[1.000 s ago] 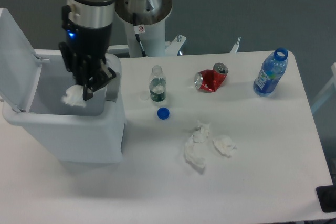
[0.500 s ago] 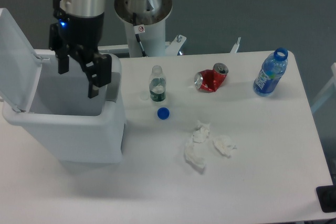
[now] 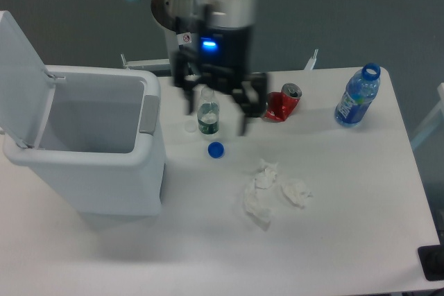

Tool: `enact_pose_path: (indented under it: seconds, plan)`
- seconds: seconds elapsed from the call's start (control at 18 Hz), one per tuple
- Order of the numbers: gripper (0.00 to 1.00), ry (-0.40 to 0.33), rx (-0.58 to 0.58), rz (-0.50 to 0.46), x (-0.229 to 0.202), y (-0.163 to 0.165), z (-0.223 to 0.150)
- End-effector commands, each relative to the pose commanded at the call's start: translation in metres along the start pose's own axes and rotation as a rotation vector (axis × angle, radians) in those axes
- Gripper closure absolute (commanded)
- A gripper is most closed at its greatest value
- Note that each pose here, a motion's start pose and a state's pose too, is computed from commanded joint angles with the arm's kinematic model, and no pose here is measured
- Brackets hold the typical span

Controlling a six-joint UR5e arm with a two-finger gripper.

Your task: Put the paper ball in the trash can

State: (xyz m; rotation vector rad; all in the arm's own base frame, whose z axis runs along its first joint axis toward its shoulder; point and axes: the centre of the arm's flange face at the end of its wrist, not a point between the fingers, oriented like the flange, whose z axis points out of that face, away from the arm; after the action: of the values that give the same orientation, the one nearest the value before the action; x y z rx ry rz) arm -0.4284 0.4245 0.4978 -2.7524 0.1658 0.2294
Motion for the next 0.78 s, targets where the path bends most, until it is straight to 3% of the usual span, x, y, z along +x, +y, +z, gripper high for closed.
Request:
enact_pose_path:
  seconds: [0.39, 0.56, 0.78]
  plan:
    - [0.0, 0.057, -0.053, -0.022, -0.04, 0.039, 0.055]
    - [0.0, 0.075, -0.22, 0.073, -0.054, 0.064, 0.096]
    - [0.0, 0.125, -0.3, 0.114, -0.082, 0.085, 0.134]
